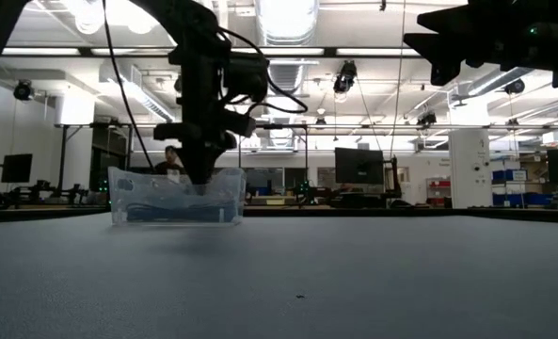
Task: Pick and place USB-C Cables
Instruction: Put the white charger cable into the bin, then return to Home Position
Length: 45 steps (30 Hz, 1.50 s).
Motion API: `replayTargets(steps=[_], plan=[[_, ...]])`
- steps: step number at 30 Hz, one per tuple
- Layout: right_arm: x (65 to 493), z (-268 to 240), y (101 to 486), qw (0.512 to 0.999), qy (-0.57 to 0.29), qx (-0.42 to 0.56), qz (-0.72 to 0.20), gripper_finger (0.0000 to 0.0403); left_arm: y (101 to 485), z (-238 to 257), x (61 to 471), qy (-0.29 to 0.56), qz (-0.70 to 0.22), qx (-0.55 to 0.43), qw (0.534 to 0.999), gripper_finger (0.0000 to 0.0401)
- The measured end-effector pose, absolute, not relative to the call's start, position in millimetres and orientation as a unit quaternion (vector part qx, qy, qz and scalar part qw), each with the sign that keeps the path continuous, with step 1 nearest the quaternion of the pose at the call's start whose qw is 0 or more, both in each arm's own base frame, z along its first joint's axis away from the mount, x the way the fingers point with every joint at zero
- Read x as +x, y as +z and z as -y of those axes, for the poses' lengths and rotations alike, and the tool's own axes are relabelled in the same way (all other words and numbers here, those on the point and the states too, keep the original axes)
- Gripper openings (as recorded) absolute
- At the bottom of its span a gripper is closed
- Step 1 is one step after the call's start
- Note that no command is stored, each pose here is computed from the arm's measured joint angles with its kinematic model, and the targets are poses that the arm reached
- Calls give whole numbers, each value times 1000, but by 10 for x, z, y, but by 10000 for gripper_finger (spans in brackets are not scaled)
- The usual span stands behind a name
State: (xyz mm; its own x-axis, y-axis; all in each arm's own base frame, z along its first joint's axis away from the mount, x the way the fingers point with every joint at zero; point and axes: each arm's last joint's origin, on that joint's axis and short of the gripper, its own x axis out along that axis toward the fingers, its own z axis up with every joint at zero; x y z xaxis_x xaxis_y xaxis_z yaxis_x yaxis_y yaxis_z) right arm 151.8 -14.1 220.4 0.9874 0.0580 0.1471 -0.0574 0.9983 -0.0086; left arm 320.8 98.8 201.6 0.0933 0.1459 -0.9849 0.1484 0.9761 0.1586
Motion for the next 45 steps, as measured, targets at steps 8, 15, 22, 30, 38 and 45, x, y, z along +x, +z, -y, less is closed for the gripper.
replayTargets(steps=[8, 15, 22, 30, 38, 45], plan=[[1518, 140, 2202, 997, 29, 1, 73, 192, 1951, -1008, 3236, 1, -677, 109, 728, 36], [1518, 140, 2202, 997, 29, 1, 73, 192, 1960, -1021, 3232, 4, -675, 110, 729, 55], [1518, 141, 2201, 997, 29, 1, 73, 192, 2071, -1025, 3186, 30, -678, 131, 722, 57], [1518, 140, 2200, 997, 29, 1, 73, 192, 2174, -1012, 3145, 34, -670, 134, 730, 63], [1517, 141, 2201, 997, 29, 2, 73, 192, 2180, -1008, 3136, 31, -671, 131, 729, 135], [1518, 141, 2200, 997, 28, -5, 73, 192, 2357, -982, 3076, 59, -648, 118, 750, 170]])
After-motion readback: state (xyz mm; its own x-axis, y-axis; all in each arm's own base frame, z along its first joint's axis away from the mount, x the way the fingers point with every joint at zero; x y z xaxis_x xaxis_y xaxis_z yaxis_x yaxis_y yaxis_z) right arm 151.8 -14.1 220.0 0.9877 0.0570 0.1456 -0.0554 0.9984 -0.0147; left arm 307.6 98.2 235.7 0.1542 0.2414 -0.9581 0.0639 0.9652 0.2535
